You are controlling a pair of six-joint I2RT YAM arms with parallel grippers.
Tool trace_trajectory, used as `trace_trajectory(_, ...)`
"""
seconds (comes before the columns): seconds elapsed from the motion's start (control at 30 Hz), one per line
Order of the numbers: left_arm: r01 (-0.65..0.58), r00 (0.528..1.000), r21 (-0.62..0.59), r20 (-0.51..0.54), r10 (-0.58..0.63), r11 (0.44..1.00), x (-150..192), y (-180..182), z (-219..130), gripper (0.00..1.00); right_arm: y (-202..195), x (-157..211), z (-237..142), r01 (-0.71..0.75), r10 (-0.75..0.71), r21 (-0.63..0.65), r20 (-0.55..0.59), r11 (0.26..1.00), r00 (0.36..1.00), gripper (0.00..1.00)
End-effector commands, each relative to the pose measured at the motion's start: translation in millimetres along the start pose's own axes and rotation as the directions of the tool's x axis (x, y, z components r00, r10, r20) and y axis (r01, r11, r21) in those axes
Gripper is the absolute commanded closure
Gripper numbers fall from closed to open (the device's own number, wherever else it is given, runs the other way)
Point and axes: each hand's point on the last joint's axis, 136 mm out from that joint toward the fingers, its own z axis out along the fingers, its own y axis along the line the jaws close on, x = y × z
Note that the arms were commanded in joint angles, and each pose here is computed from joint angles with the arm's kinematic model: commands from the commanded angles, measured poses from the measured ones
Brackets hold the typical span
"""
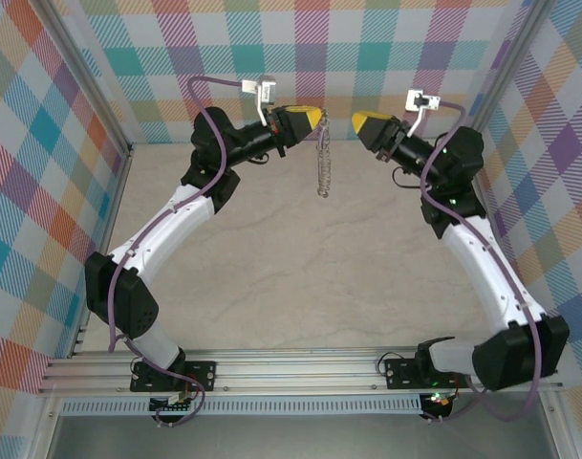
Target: Put the keys on the keyring
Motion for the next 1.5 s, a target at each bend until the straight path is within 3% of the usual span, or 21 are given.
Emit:
trace_trajectory(0.0, -0.049, 0.998, 0.083, 0.044, 0.046, 0.995, -14.2, -19.9, -2.1, 1.00, 29.0, -21.4, 9.2, 0.018, -0.014, -0.167, 0.025, 0.986, 1.000, 0.67)
trace_trajectory(0.43, -0.058, 0.997, 0.105, 0.061, 0.052, 0.993, -20.9, -28.4, -4.0, 1.00, 39.6, -26.9, 20.0, -0.033, 0.048, -0.356, 0.034, 0.934, 0.998, 0.69)
trace_trajectory(0.67, -0.053, 0.997, 0.106, 0.064, 0.047, 0.993, -21.7, -27.0, -2.5, 1.00, 43.6, -14.3, 27.5, -0.052, 0.054, -0.374, -0.004, 0.926, 0.999, 0.67)
trace_trajectory(1.3, -0.043, 0.997, 0.118, 0.068, 0.035, 0.992, -22.9, -28.4, -0.5, 1.00, 30.7, 4.3, 43.6, -0.114, 0.101, -0.364, -0.055, 0.924, 0.993, 0.75)
trace_trajectory(1.47, -0.039, 0.997, 0.115, 0.067, 0.031, 0.993, -21.7, -27.0, 0.4, 1.00, 32.0, 7.5, 44.0, -0.118, 0.103, -0.372, -0.061, 0.921, 0.993, 0.71)
